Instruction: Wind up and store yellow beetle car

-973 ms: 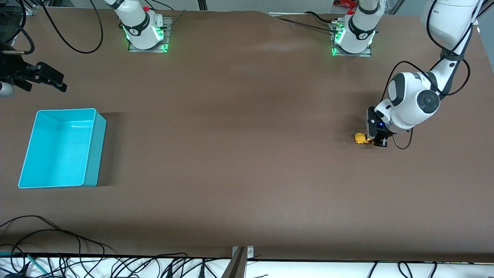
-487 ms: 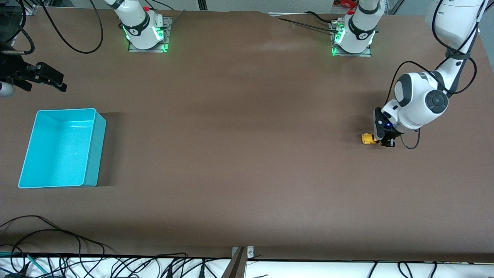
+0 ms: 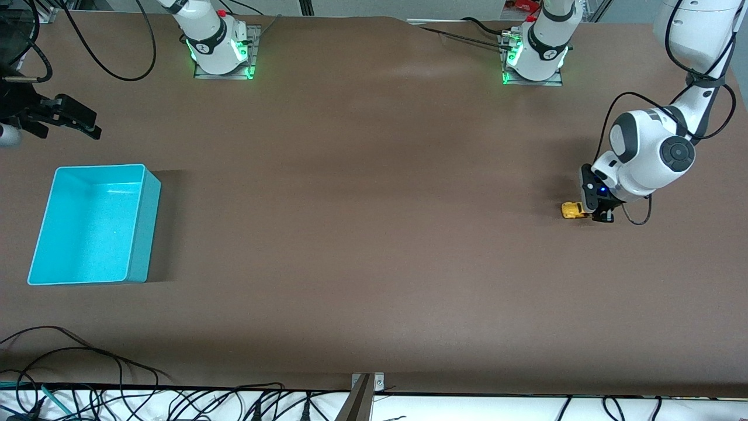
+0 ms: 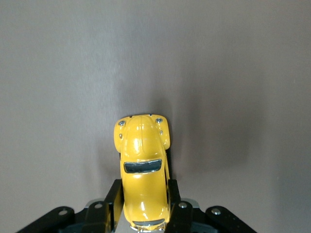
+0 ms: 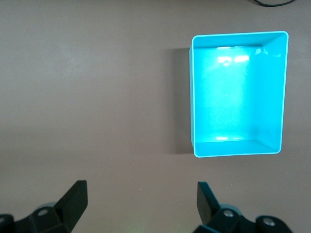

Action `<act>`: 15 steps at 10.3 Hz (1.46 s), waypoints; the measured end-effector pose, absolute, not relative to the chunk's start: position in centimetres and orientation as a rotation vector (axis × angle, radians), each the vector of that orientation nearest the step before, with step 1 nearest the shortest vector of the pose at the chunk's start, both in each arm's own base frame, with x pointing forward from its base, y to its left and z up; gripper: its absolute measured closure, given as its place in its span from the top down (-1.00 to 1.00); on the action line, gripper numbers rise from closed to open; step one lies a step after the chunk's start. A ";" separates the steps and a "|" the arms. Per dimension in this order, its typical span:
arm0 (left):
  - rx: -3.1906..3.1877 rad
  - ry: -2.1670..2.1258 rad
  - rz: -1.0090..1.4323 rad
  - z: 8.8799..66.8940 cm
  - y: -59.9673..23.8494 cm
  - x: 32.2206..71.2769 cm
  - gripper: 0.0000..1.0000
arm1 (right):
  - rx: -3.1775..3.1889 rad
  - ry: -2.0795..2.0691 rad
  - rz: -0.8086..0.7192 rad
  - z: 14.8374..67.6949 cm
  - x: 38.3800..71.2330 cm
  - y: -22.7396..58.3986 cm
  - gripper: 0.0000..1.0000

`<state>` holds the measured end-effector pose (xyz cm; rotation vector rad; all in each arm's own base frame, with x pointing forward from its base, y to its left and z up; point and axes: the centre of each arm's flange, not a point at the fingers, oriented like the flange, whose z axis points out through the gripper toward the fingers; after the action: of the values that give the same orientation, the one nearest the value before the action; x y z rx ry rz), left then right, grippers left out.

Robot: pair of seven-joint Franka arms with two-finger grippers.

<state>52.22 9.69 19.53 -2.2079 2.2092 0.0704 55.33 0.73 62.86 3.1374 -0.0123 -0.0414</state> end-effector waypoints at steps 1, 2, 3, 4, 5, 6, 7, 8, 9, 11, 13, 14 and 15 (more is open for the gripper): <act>-2.204 2.207 0.079 19.5 10.4 52.2 -0.18 | 3.137 -0.012 -0.041 62.9 55.3 0.7 1.00; -2.197 2.210 0.085 19.5 11.2 52.2 -0.18 | 3.137 -0.012 -0.041 62.9 55.3 0.7 1.00; -2.191 2.214 0.090 19.5 11.9 52.2 -0.18 | 3.137 -0.012 -0.041 62.9 55.3 0.7 1.00; -2.191 2.213 0.094 19.5 12.3 52.2 -0.18 | 3.137 -0.012 -0.041 62.9 55.3 0.7 1.00; -2.191 2.214 0.095 19.5 12.4 52.2 -0.18 | 3.137 -0.012 -0.041 62.9 55.3 0.7 1.00; -2.192 2.214 0.096 19.5 12.4 52.2 -0.18 | 3.137 -0.012 -0.041 62.9 55.3 0.7 1.00; -2.193 2.215 0.097 19.5 12.4 52.3 -0.18 | 3.137 -0.012 -0.041 62.9 55.3 0.7 1.00; -2.193 2.216 0.099 19.5 12.4 52.4 -0.18 | 3.137 -0.012 -0.041 62.9 55.3 0.7 1.00; -2.187 2.212 0.095 19.2 12.5 52.8 0.07 | 3.137 -0.012 -0.041 62.9 55.3 0.7 1.00; -2.176 2.210 0.088 18.9 12.5 53.8 0.59 | 3.137 -0.012 -0.041 62.9 55.3 0.7 1.00; -2.168 2.209 0.081 19.2 12.4 54.2 1.00 | 3.137 -0.012 -0.041 62.9 55.3 0.7 1.00; -2.170 2.210 0.082 19.2 12.4 54.2 1.00 | 3.137 -0.012 -0.041 62.9 55.3 0.7 1.00; -2.173 2.213 0.087 19.3 12.5 54.2 1.00 | 3.137 -0.012 -0.041 62.9 55.3 0.7 1.00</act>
<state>54.18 12.45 19.26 -2.1728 2.2128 0.0870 55.33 0.73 62.86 3.1374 -0.0123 -0.0414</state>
